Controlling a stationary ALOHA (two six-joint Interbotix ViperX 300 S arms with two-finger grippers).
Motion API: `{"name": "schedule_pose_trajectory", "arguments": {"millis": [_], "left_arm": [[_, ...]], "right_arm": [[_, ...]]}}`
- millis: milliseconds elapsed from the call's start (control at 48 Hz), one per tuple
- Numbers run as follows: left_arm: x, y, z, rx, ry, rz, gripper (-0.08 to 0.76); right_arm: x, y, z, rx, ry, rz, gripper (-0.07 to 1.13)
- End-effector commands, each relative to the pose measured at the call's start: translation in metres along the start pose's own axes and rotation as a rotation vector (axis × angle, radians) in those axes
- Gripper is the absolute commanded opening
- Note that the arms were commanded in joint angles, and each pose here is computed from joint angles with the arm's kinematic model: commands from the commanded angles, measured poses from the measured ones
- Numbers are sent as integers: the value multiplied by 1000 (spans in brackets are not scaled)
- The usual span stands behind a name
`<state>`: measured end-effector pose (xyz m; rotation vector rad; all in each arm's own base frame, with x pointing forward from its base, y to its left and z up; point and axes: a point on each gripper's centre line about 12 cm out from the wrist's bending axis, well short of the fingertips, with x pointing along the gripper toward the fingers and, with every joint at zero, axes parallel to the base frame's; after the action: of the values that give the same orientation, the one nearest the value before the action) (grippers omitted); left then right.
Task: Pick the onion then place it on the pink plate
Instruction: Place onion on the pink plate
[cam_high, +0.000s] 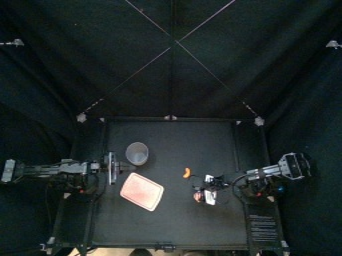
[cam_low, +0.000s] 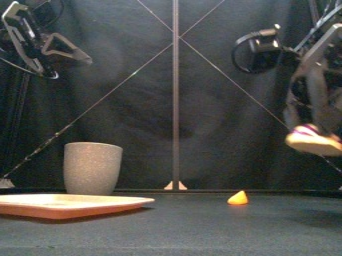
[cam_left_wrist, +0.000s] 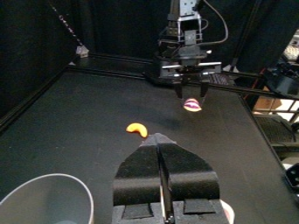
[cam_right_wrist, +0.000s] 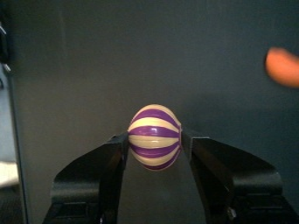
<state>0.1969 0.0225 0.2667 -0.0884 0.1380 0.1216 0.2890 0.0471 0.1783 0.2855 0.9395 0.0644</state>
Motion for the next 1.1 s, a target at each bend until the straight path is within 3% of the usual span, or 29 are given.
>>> {"name": "schedule_pose_trajectory", "arguments": {"millis": [21, 375, 812, 1104], "left_arm": [[1, 1, 6, -5, -17, 5, 66], [0, 17, -3, -88, 0, 87, 66], [-1, 21, -11, -111, 17, 106, 66], [-1, 21, -15, -112, 27, 107, 66]], "right_arm": [[-9, 8, 41, -4, -172, 19, 727], [40, 3, 114, 10, -350, -13, 727], [151, 8, 176, -114, -267, -47, 727], [171, -2, 207, -213, -257, -95, 802]]}}
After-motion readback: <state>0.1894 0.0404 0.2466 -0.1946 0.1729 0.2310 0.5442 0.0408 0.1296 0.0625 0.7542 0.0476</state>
